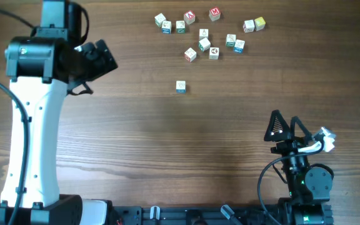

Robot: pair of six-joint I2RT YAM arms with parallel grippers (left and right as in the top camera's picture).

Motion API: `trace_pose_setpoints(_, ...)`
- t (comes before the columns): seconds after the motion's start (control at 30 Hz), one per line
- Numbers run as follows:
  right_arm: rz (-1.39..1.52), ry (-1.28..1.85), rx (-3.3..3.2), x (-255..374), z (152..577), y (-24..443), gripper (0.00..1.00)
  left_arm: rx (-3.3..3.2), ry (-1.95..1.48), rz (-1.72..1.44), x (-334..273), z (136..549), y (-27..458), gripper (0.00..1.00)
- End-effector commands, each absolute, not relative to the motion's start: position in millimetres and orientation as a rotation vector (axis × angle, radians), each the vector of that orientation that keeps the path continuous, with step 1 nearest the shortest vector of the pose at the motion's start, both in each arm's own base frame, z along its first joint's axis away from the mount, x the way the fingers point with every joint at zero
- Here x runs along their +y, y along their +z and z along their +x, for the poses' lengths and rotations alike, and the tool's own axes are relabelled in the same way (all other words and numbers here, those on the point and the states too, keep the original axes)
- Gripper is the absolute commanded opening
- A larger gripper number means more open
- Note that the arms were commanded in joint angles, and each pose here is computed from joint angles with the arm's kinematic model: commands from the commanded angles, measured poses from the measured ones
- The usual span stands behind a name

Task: Form a circle
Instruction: 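Open the left gripper and lift it back toward the left side, then reach the right gripper forward to the block cluster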

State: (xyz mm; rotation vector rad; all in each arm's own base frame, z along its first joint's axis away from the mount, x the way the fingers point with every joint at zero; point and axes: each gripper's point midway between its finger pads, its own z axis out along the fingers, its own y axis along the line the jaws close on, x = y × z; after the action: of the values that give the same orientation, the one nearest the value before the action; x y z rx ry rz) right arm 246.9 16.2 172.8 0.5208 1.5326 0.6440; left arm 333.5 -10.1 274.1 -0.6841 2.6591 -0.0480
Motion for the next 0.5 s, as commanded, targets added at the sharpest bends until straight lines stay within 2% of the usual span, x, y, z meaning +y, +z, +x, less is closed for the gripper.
trace_pose_setpoints(0.0, 0.345, 0.684, 1.58, 39.9, 243.5, 174.9, 1.0, 2.741, -0.103, -0.729, -18.6, 314.1, 267.7, 1.0)
trace_pose_setpoints(0.13, 0.303, 0.683, 1.597, 44.6, 242.8, 187.7, 1.0, 2.805, -0.032, -0.813, -12.7, 291.6, 259.6, 1.0)
trace_pose_setpoints(0.27, 0.216, 0.593, 1.613, 44.3, 247.2, 209.9, 1.0, 2.841, -0.032, -0.82, -14.4, 287.3, 250.3, 1.0)
trace_pose_setpoints(0.47, 0.162, 0.5, 1.783, 45.2, 277.5, 242.6, 0.99, 2.865, -0.071, -0.821, -19.8, 284.7, 248.0, 1.0)
